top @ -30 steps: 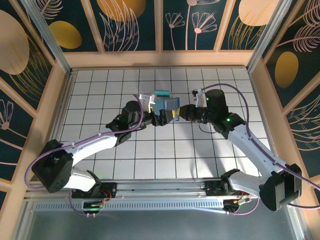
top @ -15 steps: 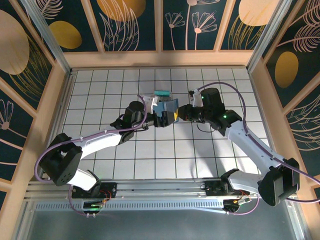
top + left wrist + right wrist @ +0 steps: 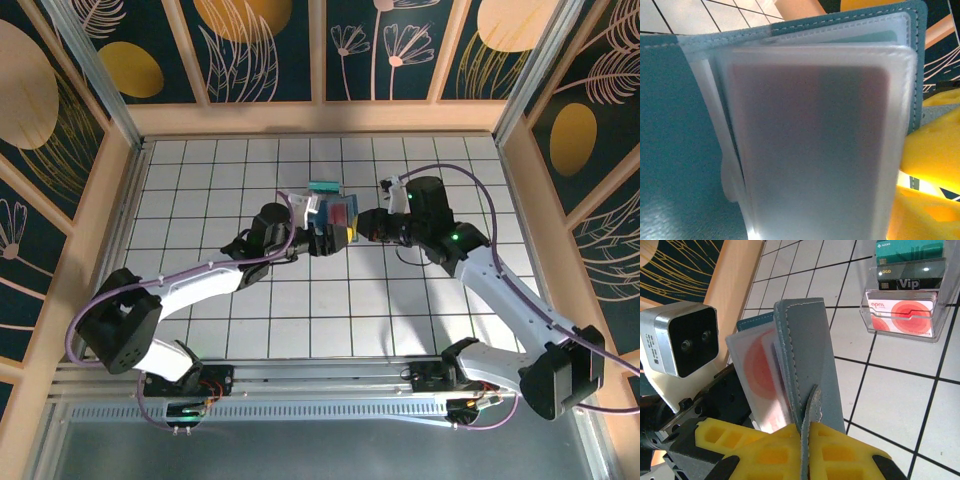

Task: Take the credit cards out of the card holder

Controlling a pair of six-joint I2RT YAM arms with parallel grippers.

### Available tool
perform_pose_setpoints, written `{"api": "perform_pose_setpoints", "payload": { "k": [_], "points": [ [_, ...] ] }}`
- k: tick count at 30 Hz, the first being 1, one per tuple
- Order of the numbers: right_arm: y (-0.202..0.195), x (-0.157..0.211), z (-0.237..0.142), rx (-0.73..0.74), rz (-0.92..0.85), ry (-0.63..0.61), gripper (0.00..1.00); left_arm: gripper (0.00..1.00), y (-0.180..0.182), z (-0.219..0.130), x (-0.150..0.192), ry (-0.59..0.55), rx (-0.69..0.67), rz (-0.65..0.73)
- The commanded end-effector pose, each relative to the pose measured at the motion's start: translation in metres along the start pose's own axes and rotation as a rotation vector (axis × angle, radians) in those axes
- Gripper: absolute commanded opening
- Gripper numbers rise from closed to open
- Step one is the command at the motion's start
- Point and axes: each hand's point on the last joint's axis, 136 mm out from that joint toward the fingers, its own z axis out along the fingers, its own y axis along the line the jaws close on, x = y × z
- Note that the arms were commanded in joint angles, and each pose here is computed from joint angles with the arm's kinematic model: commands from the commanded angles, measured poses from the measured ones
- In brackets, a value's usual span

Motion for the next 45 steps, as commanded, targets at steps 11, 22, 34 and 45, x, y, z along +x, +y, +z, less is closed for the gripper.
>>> {"api": "perform_pose_setpoints", "payload": {
  "k": [11, 22, 34, 45],
  "points": [
    [0.020, -0.010, -0.017, -0.070, -0.042, -0.064, 0.00, 0.92, -0.010, -0.016, -0.007, -0.044, 0.013, 0.015],
    [0.019, -0.008, -0.016, -0.072, -0.037, -0.062, 0.00, 0.99, -0.033, -0.023, -0.011, -0.060, 0.127, 0.029],
    [0.014, -0.005, -0.006, -0.021, -0.012, -0.029, 0.00, 0.99, -0.020, -0.001, -0.002, 0.014, 0.097, 0.024],
    [0.017, -0.002, 0.006, -0.005, -0.026, 0.001, 0.00, 0.95, -0.014, 0.001, -0.001, 0.016, 0.067, 0.024]
  ]
}}
